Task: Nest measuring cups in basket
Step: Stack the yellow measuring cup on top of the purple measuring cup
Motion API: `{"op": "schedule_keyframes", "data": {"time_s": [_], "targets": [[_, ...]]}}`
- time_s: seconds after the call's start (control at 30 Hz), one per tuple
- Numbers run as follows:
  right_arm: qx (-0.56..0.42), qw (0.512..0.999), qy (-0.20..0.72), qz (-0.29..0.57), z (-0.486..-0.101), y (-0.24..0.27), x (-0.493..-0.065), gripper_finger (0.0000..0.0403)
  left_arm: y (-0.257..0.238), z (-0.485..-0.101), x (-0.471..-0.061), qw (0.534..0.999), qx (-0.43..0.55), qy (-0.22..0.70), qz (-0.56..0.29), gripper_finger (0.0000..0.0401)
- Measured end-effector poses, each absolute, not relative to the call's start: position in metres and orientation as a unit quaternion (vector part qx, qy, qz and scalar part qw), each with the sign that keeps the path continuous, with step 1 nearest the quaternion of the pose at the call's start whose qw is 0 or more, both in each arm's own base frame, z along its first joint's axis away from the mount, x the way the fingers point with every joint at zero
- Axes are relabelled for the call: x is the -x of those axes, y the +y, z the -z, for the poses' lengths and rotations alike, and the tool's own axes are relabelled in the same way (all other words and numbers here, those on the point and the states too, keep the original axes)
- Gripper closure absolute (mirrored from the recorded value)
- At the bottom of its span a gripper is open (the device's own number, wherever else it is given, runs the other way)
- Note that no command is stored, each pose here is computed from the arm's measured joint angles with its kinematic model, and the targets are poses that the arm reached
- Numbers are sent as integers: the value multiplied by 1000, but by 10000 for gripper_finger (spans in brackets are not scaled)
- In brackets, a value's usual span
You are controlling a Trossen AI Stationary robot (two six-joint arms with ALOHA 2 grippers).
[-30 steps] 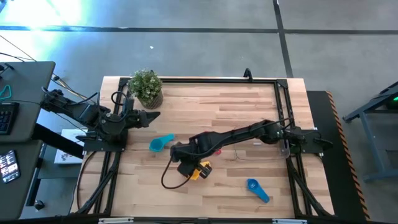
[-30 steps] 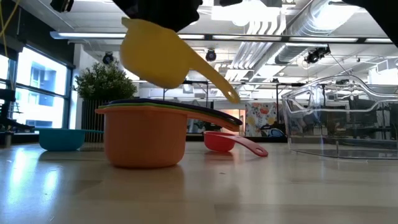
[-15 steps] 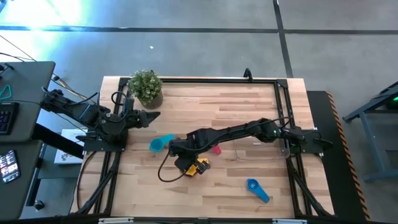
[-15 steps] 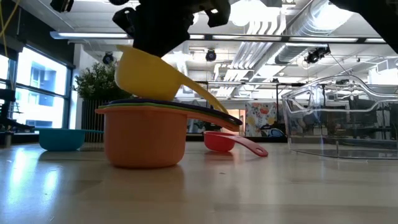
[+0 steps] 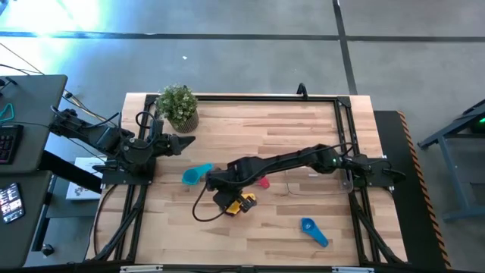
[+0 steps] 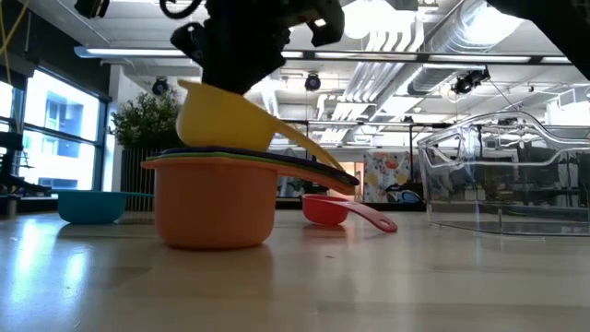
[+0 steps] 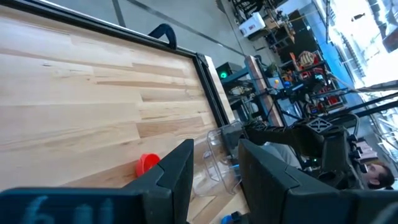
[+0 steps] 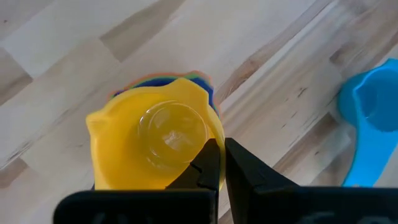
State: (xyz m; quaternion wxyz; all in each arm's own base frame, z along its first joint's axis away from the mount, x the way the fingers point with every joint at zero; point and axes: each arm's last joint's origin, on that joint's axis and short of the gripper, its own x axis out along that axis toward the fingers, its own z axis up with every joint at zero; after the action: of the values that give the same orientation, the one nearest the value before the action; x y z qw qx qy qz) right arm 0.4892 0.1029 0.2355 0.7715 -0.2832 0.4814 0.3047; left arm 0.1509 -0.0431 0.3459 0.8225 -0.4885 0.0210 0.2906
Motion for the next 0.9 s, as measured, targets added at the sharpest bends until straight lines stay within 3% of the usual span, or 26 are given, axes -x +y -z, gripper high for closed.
{"op": "schedule_keyframes", "data": {"time_s": [0.3, 0.9], "targets": [[273, 773, 488, -300, -231, 103, -491, 398, -43, -345, -150, 824, 484, 25, -293, 286], [279, 773, 486, -298, -231, 104, -491, 338, -42, -343, -149, 826, 477, 33, -299, 286]]}}
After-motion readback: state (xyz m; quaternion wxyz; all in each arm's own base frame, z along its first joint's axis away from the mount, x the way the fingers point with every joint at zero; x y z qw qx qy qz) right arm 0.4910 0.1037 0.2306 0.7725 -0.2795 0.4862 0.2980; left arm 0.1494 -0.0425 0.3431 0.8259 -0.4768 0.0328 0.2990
